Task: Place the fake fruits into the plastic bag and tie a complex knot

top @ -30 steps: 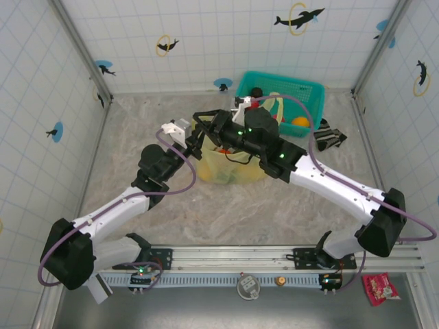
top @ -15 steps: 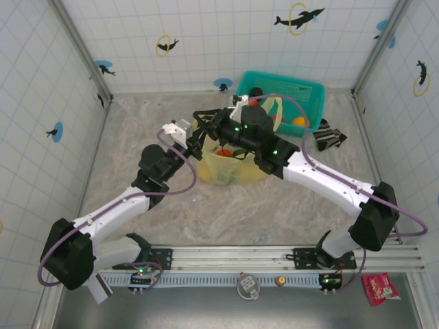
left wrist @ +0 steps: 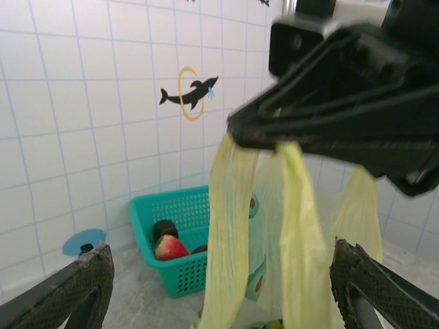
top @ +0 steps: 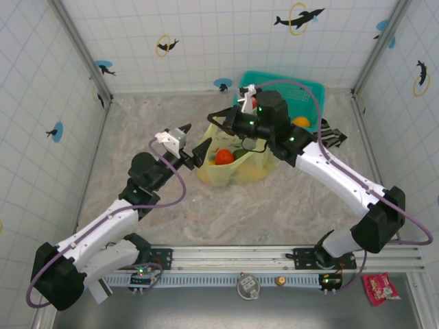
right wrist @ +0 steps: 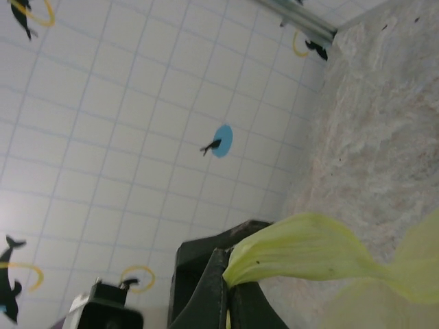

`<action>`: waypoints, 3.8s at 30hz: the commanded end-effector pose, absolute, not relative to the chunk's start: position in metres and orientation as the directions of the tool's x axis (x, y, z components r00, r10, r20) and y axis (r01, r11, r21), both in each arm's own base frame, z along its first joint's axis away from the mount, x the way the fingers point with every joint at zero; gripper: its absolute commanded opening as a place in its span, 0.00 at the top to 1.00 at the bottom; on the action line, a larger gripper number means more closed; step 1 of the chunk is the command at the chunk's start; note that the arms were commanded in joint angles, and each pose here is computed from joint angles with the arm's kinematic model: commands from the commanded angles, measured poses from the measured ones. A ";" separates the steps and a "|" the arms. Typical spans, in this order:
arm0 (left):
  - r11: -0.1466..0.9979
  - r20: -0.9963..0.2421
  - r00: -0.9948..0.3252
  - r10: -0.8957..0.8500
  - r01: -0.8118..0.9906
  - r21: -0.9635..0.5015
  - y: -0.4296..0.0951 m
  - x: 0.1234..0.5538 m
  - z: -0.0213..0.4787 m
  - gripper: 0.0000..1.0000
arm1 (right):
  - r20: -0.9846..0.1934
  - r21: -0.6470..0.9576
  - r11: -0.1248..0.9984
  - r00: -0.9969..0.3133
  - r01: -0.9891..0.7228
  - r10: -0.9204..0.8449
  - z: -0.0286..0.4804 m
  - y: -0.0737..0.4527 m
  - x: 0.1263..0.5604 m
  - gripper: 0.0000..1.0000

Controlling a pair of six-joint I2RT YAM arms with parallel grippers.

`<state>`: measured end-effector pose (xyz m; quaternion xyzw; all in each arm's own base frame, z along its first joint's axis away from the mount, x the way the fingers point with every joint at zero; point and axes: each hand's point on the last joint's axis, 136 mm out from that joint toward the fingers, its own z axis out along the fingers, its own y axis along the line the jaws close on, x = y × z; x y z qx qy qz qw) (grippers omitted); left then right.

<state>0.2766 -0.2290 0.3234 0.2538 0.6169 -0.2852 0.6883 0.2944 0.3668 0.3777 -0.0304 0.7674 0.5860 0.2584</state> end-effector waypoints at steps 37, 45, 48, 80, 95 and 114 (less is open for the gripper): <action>0.509 -0.983 0.136 -0.122 0.859 0.056 -0.268 0.285 0.329 0.22 | -0.542 0.809 0.229 -0.838 -0.540 -0.063 0.428 0.385 0.271 1.00; 0.504 -0.970 0.205 -0.132 0.856 0.112 -0.267 0.281 0.328 0.51 | -0.522 0.808 0.259 -0.846 -0.530 -0.104 0.413 0.383 0.266 0.99; 0.446 -0.974 0.191 -0.123 0.887 0.118 -0.275 0.275 0.322 0.75 | -0.529 0.794 0.286 -0.842 -0.536 -0.110 0.407 0.380 0.267 0.99; 0.509 -0.988 0.145 -0.055 0.855 0.097 -0.269 0.280 0.300 0.84 | -0.674 0.675 0.408 -0.739 -0.615 0.001 0.431 0.361 0.278 1.00; 0.535 -0.981 0.177 -0.077 0.838 0.109 -0.269 0.289 0.313 0.49 | -0.662 0.704 0.290 -0.747 -0.648 -0.063 0.448 0.371 0.255 1.00; 0.441 -0.957 0.169 -0.236 0.896 0.050 -0.286 0.293 0.332 0.61 | -0.644 0.748 0.190 -0.764 -0.636 -0.021 0.440 0.368 0.240 1.00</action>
